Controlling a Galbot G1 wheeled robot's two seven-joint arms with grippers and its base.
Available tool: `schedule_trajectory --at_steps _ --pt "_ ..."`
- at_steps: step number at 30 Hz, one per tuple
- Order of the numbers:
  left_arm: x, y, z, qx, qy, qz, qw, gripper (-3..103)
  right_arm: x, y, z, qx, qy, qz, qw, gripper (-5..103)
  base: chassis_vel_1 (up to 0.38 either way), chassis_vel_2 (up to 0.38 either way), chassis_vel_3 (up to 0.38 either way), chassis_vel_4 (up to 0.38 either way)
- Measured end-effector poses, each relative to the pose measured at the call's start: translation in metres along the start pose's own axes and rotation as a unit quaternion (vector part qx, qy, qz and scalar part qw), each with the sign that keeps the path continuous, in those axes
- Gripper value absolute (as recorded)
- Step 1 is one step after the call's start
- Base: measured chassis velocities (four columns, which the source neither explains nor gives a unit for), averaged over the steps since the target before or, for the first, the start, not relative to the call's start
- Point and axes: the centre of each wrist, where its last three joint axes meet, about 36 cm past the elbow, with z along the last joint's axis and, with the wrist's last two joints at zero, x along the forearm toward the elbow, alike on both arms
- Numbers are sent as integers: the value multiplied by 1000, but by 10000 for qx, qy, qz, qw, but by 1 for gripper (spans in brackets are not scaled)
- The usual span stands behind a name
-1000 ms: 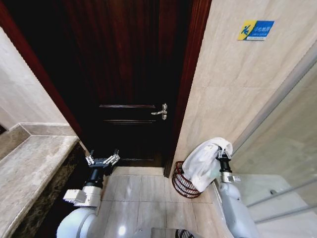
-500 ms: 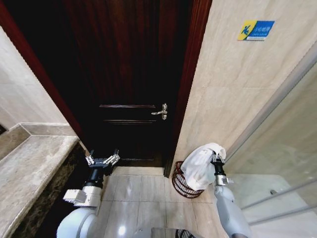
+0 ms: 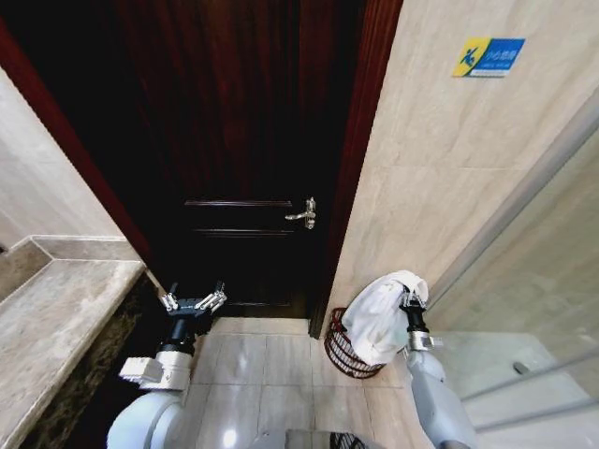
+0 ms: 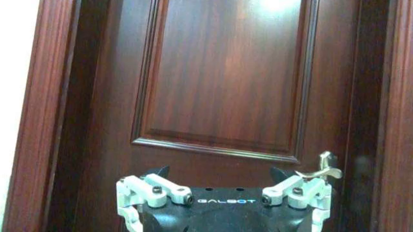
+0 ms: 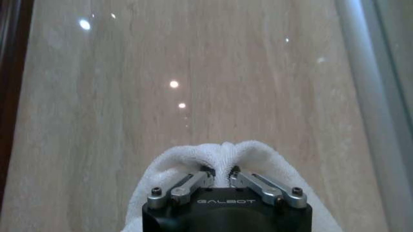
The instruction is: Discard the used towel into the hamper.
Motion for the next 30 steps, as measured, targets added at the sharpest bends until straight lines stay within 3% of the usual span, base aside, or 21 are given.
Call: schedule_trajectory --at_steps 7,15,23,30 --pt "0 0 0 0 0 0 10000 100 6 -8 14 -177 202 121 9996 8 -21 28 16 -22" --pt "0 0 0 0 0 0 10000 100 37 2 37 -421 732 233 9962 8 0 0 0 0" --pt "0 0 0 0 1 0 10000 100 77 12 60 -610 1664 62 9841 8 0 0 0 0" --pt "0 0 0 0 0 0 10000 100 84 10 62 -625 2155 6 9745 8 0 0 0 0"
